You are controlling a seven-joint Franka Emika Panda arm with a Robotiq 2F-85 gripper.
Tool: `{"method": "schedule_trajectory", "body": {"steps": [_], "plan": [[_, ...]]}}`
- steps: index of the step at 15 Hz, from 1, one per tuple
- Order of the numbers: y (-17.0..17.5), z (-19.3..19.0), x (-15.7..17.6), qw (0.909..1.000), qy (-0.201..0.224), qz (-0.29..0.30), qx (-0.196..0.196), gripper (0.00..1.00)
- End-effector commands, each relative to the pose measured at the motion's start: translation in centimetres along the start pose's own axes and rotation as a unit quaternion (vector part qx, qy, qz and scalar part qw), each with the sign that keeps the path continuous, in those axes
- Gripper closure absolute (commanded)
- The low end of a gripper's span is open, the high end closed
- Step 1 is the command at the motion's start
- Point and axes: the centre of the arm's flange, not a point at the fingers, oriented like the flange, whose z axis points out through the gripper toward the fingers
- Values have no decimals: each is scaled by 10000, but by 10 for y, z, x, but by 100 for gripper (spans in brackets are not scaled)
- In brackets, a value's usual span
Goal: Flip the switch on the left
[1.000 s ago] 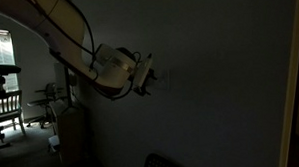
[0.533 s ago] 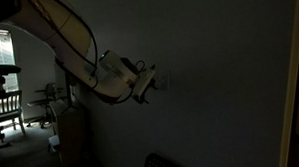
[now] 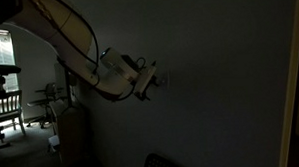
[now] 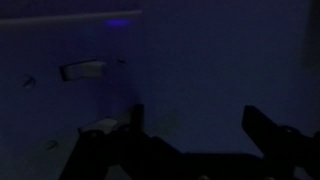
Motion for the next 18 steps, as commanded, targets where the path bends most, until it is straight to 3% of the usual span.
{"method": "schedule_trajectory", "body": {"steps": [1, 18], "plan": [[9, 16, -2, 9997, 109, -173, -118, 0], [47, -21, -1, 9952, -136, -906, -334, 0]]}}
